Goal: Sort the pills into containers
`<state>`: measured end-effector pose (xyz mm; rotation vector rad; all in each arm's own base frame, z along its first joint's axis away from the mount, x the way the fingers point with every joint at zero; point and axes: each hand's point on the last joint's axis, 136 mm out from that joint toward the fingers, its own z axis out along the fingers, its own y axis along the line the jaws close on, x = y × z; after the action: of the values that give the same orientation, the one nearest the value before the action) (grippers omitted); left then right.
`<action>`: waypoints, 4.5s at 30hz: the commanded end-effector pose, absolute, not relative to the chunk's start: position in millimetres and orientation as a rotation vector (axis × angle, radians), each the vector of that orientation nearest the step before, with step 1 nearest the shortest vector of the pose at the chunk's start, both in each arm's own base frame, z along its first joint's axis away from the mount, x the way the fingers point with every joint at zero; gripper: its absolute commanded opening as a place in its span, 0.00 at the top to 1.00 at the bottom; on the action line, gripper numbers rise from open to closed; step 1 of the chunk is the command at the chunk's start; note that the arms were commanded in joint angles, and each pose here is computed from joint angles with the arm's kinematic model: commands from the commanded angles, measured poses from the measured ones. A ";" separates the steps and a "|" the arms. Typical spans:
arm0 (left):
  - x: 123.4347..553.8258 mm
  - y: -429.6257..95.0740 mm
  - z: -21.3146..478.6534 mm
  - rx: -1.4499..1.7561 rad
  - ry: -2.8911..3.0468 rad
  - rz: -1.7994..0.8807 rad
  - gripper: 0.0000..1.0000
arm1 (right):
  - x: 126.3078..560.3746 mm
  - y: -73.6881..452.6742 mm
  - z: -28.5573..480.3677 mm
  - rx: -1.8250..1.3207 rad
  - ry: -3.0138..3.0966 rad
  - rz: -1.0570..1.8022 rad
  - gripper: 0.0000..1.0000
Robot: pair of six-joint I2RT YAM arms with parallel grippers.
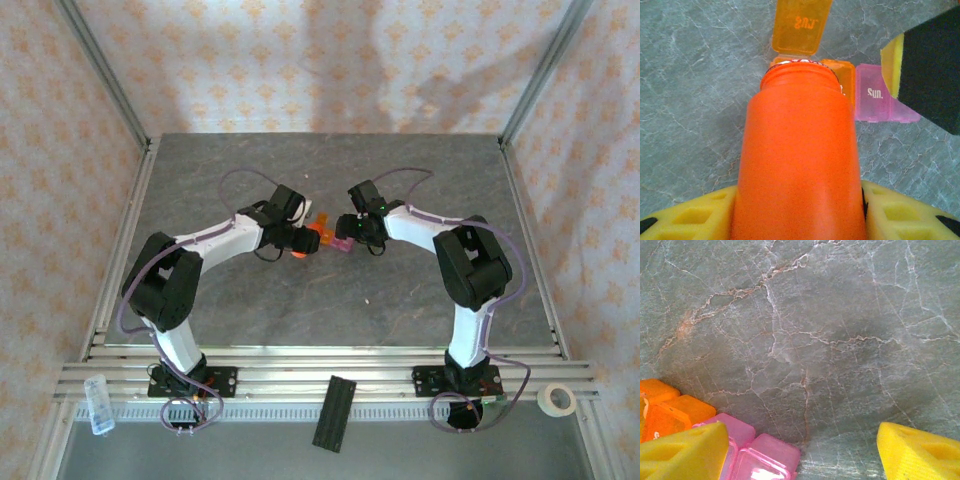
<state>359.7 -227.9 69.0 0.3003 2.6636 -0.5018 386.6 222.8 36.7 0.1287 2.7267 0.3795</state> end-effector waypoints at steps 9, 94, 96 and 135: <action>358.3 -218.1 75.7 0.303 2.457 -0.536 1.00 | 384.6 218.0 31.4 0.170 2.741 0.372 0.22; 413.4 -242.3 337.6 0.363 1.149 -0.714 1.00 | 410.3 102.4 38.6 0.352 2.920 -0.017 0.63; 415.4 -244.5 333.2 0.374 1.157 -0.715 1.00 | 415.3 105.4 53.7 0.346 2.895 0.011 0.64; 409.5 -317.6 273.7 0.781 1.129 -0.868 1.00 | 404.5 200.1 322.7 -0.296 2.552 1.097 0.64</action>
<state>415.7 -311.9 253.1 0.7329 1.2335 -0.8737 420.2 191.2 326.5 -0.2070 2.5386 0.9995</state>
